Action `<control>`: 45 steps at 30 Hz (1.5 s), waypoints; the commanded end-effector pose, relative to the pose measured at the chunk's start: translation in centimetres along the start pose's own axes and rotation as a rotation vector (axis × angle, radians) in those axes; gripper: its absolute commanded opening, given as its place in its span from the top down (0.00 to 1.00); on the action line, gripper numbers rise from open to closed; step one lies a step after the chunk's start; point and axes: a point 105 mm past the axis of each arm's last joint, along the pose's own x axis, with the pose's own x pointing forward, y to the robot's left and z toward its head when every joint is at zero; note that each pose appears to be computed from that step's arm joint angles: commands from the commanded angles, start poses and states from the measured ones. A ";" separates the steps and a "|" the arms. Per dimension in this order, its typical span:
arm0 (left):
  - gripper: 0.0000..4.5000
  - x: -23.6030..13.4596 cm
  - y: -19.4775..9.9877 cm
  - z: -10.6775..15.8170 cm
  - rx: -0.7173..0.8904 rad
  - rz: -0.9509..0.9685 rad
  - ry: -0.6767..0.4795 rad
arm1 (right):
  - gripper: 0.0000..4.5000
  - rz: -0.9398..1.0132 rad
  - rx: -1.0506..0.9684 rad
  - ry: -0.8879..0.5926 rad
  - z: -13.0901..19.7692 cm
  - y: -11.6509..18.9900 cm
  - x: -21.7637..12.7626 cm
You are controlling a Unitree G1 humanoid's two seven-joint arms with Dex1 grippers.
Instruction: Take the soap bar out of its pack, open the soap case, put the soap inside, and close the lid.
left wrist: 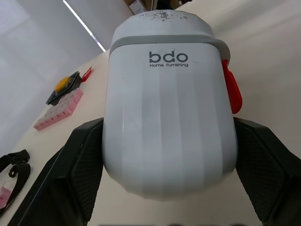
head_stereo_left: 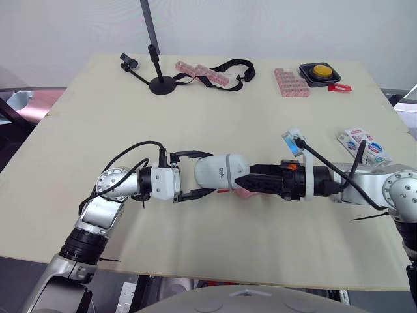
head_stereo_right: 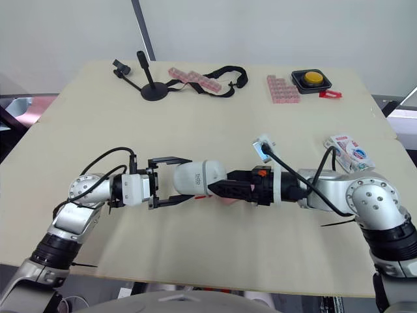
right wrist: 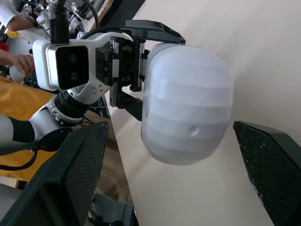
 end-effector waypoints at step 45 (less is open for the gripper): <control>0.23 0.5 -0.2 0.6 -0.007 -0.004 -0.017 | 0.55 0.096 0.187 0.030 0.1 -0.2 -2.3</control>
